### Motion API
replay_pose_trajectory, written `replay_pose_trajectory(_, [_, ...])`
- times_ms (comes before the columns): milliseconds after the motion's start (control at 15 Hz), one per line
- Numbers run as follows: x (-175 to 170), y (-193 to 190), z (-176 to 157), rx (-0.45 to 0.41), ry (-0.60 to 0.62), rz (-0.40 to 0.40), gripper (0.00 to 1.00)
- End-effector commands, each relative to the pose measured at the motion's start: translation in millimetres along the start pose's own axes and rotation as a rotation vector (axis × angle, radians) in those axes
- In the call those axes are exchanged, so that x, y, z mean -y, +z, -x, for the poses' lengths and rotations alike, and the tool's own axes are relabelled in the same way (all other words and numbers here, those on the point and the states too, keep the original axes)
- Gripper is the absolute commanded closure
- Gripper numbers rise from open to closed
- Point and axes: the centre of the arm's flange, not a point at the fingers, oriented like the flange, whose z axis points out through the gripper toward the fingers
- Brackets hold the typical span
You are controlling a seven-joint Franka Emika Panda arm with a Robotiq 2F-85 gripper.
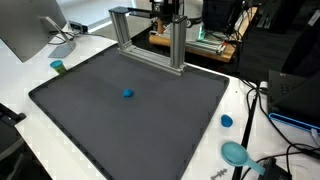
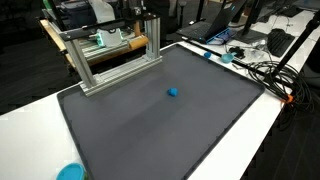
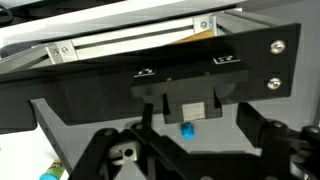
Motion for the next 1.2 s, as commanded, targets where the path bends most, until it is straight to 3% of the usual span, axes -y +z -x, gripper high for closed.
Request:
replay_pose_trajectory(0, [-0.7, 9.7, -4.7, 0.004, -0.023, -0.020, 0.34])
replay_pose_trajectory(133, [-2.0, 11.0, -3.5, 0.016, -0.023, -0.016, 0.35])
replay_pose_trajectory(467, [-4.8, 7.8, -0.5, 0.030, -0.028, -0.010, 0.19])
replay_pose_trajectory(1133, [-5.5, 6.2, 12.3, 0.041, -0.118, -0.019, 0.27])
